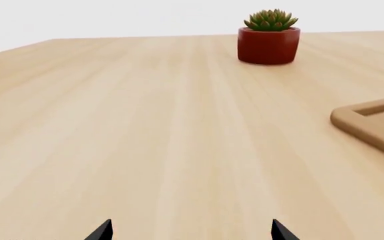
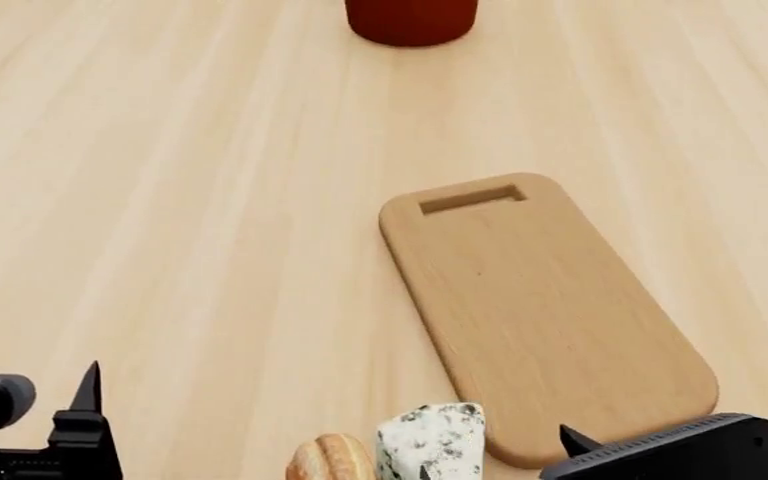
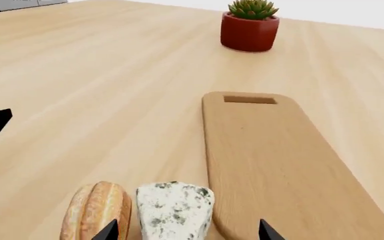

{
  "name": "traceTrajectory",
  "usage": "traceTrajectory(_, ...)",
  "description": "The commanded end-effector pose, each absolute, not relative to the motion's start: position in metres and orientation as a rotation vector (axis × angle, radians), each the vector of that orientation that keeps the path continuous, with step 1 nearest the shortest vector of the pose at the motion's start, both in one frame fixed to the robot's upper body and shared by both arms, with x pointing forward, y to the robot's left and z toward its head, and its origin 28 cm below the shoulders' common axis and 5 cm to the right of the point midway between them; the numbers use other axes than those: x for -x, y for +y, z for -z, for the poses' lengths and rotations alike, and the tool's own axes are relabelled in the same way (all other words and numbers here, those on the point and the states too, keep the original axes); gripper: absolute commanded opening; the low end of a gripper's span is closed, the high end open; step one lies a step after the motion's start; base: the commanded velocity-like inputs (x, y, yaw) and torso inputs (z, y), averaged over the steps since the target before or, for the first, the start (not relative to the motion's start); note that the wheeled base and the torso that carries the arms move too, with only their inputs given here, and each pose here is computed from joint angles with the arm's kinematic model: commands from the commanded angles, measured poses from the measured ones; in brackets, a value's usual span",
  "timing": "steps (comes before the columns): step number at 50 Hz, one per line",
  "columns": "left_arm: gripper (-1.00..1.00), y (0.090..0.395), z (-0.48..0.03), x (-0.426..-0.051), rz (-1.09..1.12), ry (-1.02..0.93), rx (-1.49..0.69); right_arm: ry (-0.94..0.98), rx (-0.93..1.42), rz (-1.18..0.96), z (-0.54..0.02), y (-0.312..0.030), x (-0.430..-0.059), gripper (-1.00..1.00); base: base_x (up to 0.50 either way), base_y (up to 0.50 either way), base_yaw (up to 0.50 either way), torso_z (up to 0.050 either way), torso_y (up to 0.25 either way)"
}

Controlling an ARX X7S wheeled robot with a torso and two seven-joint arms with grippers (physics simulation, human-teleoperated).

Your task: Place the bread and cheese on the cutting board.

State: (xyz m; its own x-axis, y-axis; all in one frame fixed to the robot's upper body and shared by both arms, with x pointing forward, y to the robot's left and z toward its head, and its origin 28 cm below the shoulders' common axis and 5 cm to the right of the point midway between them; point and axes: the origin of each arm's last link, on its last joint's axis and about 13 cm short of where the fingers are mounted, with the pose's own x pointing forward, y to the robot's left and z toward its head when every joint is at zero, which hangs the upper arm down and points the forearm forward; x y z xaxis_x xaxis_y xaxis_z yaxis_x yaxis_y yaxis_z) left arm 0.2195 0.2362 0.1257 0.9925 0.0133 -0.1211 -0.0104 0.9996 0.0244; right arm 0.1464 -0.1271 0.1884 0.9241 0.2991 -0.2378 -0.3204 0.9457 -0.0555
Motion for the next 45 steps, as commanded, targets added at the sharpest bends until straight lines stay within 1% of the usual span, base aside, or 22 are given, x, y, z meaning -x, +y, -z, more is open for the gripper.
traceTrajectory(1, 1.0, 0.235, -0.129, -0.217, 0.021, 0.098, -0.004, 0.3, 0.18, -0.359, -0.183, -0.127, -0.143, 1.0, 0.0, 0.0, 0.0, 0.0, 0.0)
traceTrajectory(10, 1.0, 0.235, -0.126, -0.218, 0.019, 0.096, -0.01, 0.344, 0.196, -0.364, -0.17, -0.128, -0.153, 1.0, 0.0, 0.0, 0.0, 0.0, 0.0)
traceTrajectory(13, 1.0, 0.235, -0.126, -0.217, 0.022, 0.098, -0.01, 0.37, 0.235, -0.353, -0.163, -0.13, -0.156, 1.0, 0.0, 0.0, 0.0, 0.0, 0.0)
traceTrajectory(22, 1.0, 0.238, -0.13, -0.217, 0.013, 0.097, 0.001, 0.396, 0.226, -0.367, -0.151, -0.126, -0.166, 1.0, 0.0, 0.0, 0.0, 0.0, 0.0)
traceTrajectory(45, 1.0, 0.237, -0.126, -0.217, 0.015, 0.104, -0.004, 0.428, 0.182, -0.386, -0.133, -0.124, -0.168, 1.0, 0.0, 0.0, 0.0, 0.0, 0.0)
